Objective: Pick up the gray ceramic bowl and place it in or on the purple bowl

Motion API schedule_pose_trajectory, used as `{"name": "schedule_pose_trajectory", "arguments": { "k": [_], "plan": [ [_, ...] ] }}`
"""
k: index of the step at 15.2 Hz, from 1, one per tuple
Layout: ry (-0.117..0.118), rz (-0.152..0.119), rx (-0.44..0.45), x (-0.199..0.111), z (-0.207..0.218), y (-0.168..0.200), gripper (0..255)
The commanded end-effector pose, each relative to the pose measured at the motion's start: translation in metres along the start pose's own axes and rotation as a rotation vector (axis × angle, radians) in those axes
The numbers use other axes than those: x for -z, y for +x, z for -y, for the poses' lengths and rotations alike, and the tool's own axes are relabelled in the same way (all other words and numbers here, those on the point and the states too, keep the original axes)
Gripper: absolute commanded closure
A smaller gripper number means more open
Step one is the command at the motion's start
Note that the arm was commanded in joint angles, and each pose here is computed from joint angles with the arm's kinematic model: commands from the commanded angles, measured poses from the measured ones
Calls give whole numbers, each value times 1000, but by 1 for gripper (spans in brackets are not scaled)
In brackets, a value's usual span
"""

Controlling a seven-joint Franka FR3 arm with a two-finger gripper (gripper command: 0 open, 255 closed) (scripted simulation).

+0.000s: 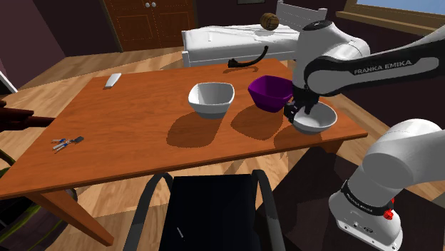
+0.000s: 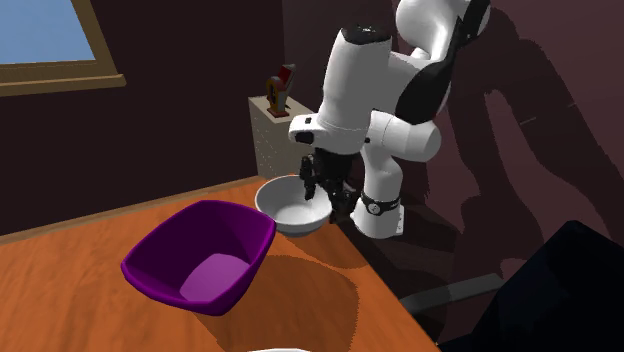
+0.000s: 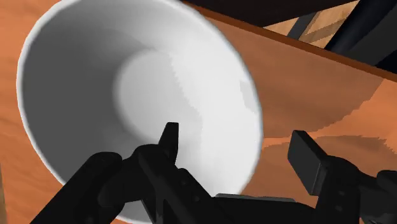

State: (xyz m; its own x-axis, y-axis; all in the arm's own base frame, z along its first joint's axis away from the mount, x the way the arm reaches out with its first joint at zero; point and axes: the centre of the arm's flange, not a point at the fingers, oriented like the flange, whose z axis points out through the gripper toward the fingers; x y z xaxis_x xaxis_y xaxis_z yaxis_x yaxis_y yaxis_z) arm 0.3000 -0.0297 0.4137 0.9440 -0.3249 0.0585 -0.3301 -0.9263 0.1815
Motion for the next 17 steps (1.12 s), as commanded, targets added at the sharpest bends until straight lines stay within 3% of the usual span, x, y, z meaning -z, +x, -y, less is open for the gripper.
{"name": "schedule_pose_trajectory", "arguments": {
  "k": [1,9,16,17],
  "plan": [
    [-207,-122,45,0,40,-31,0],
    [-207,-122,45,-39,32,-26,0],
    [-207,-122,45,-39,32,-26,0],
    [-206,-122,44,-40,35,-25,255]
  ]
}}
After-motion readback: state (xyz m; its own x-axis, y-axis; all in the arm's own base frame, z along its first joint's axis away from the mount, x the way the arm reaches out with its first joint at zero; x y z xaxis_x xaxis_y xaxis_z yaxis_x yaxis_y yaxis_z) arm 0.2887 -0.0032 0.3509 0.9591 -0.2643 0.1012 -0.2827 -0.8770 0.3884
